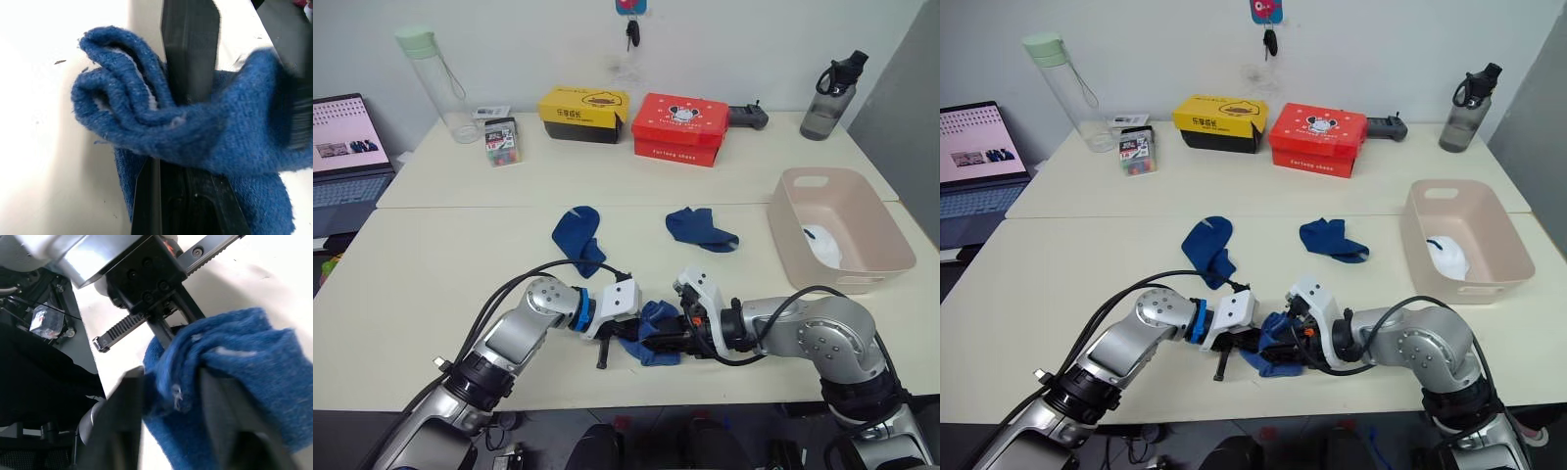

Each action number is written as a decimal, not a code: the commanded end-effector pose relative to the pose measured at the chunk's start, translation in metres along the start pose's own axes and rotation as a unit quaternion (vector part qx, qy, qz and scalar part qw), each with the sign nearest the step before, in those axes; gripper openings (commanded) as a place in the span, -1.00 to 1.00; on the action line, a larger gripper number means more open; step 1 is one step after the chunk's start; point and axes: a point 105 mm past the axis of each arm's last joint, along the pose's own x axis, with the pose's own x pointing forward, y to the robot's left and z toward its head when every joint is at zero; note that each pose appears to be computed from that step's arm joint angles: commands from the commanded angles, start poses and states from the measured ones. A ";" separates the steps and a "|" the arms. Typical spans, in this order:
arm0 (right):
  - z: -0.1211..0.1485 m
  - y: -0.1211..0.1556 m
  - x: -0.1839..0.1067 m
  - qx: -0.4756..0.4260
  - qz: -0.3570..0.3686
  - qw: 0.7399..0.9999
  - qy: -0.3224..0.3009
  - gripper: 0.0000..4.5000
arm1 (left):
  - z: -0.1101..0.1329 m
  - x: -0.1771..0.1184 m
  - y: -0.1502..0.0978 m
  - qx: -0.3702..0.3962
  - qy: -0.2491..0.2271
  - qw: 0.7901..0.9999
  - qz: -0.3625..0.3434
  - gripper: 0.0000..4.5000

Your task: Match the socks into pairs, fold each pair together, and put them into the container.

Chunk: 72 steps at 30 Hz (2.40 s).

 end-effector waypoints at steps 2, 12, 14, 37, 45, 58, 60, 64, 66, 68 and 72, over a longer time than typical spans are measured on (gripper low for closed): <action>0.011 0.012 -0.012 -0.023 0.020 0.999 -0.017 0.62 | -0.013 -0.012 0.009 -0.033 0.016 0.999 0.036 -1.00; 0.033 0.007 -0.047 -0.064 -0.008 0.994 -0.085 0.89 | 0.001 -0.054 0.005 -0.055 -0.007 0.998 0.043 -1.00; 0.035 0.002 -0.047 -0.071 -0.025 0.993 -0.092 0.70 | 0.003 -0.062 0.003 -0.054 -0.005 0.998 0.040 -1.00; 0.009 -0.035 0.009 -0.144 -0.073 0.986 -0.037 -0.98 | 0.056 -0.040 0.000 0.048 -0.042 0.997 -0.044 -1.00; 0.009 -0.036 0.008 -0.147 -0.083 0.985 -0.035 -0.98 | 0.027 -0.023 -0.007 0.062 0.009 0.995 -0.078 -1.00; 0.033 -0.015 -0.013 -0.156 -0.037 0.981 -0.110 -0.98 | 0.000 -0.027 -0.006 0.007 0.025 0.998 -0.050 -1.00; 0.030 -0.012 -0.019 -0.160 -0.028 0.981 -0.102 -0.98 | 0.001 -0.028 -0.005 0.007 0.026 0.998 -0.049 -1.00; 0.012 -0.010 -0.016 -0.166 -0.019 0.984 -0.065 -0.98 | 0.000 -0.027 -0.006 0.004 0.027 0.998 -0.051 -1.00; 0.002 -0.011 -0.010 -0.166 -0.018 0.985 -0.049 -0.98 | -0.001 -0.027 -0.006 0.004 0.027 0.998 -0.052 -1.00; -0.009 -0.011 -0.002 -0.168 -0.014 0.985 -0.030 -0.98 | -0.001 -0.027 -0.007 0.002 0.027 0.998 -0.052 -1.00; -0.035 -0.011 0.003 -0.189 0.003 0.982 0.021 -0.98 | -0.002 -0.027 -0.005 -0.008 0.024 0.999 -0.044 -1.00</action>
